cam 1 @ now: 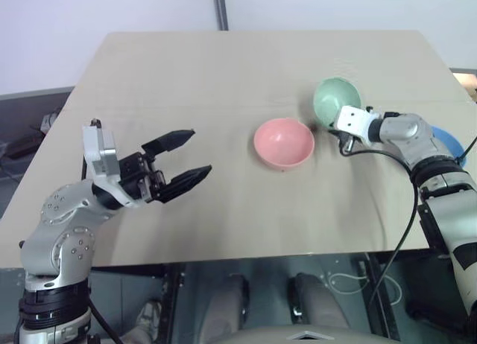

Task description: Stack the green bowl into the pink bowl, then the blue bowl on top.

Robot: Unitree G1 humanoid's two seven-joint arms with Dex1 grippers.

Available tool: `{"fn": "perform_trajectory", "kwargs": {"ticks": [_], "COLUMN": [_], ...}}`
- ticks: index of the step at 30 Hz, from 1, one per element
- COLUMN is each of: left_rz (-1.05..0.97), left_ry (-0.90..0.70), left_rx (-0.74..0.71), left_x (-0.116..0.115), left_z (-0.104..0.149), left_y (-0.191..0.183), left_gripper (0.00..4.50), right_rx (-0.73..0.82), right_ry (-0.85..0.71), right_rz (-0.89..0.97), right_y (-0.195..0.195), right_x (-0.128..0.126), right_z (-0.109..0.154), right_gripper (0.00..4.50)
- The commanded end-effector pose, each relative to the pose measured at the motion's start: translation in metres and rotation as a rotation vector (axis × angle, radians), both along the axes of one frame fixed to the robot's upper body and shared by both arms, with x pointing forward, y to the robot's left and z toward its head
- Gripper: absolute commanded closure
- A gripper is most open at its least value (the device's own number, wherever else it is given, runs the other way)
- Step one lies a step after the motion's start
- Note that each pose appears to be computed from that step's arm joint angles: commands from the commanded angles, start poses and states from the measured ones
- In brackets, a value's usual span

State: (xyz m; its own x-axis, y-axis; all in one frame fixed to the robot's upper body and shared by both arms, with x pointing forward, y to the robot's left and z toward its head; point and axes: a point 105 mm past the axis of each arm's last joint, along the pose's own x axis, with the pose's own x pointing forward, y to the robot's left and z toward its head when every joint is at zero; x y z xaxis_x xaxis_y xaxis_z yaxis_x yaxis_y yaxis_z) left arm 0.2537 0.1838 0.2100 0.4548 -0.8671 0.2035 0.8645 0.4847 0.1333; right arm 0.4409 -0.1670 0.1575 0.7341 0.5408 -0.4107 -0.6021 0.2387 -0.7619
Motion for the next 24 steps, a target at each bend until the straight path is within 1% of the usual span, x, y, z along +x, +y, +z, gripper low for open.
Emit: {"fn": "perform_trajectory", "kwargs": {"ticks": [1, 5, 7, 11, 13, 18, 21, 22, 24], "left_rz": [0.011, 0.031, 0.034, 0.017, 0.014, 0.017, 0.021, 0.025, 0.031], "left_ry": [-0.055, -0.047, -0.044, -0.036, -0.035, -0.038, -0.034, -0.032, -0.031], "left_rx": [0.02, 0.021, 0.017, 0.015, 0.022, 0.033, 0.041, 0.043, 0.045], "left_x": [-0.003, 0.001, 0.004, 0.009, 0.011, 0.013, 0.01, 0.009, 0.007], "left_z": [0.007, 0.002, 0.001, -0.003, -0.004, -0.004, -0.006, -0.007, -0.008], "left_y": [-0.002, -0.001, -0.001, -0.006, -0.007, -0.005, -0.004, -0.004, -0.003], "left_gripper": [0.0, 0.0, 0.0, 0.0, 0.0, 0.0, 0.0, 0.0, 0.0], "right_rx": [-0.022, -0.01, 0.005, 0.015, -0.009, -0.02, -0.029, -0.024, -0.02], "right_ry": [-0.122, -0.2, -0.209, -0.159, -0.153, -0.115, -0.133, -0.153, -0.172], "right_rz": [0.045, 0.118, 0.146, 0.114, 0.1, 0.068, 0.034, 0.029, 0.03], "right_y": [0.006, 0.015, 0.018, 0.014, 0.011, 0.006, 0.002, 0.003, 0.005], "right_x": [0.003, -0.002, -0.006, -0.005, -0.005, -0.002, 0.002, 0.004, 0.005], "right_z": [0.028, 0.049, 0.055, 0.042, 0.037, 0.031, 0.033, 0.036, 0.039], "right_gripper": [3.49, 3.49, 3.49, 3.49, 3.49, 3.49, 2.91, 2.58, 1.64]}}
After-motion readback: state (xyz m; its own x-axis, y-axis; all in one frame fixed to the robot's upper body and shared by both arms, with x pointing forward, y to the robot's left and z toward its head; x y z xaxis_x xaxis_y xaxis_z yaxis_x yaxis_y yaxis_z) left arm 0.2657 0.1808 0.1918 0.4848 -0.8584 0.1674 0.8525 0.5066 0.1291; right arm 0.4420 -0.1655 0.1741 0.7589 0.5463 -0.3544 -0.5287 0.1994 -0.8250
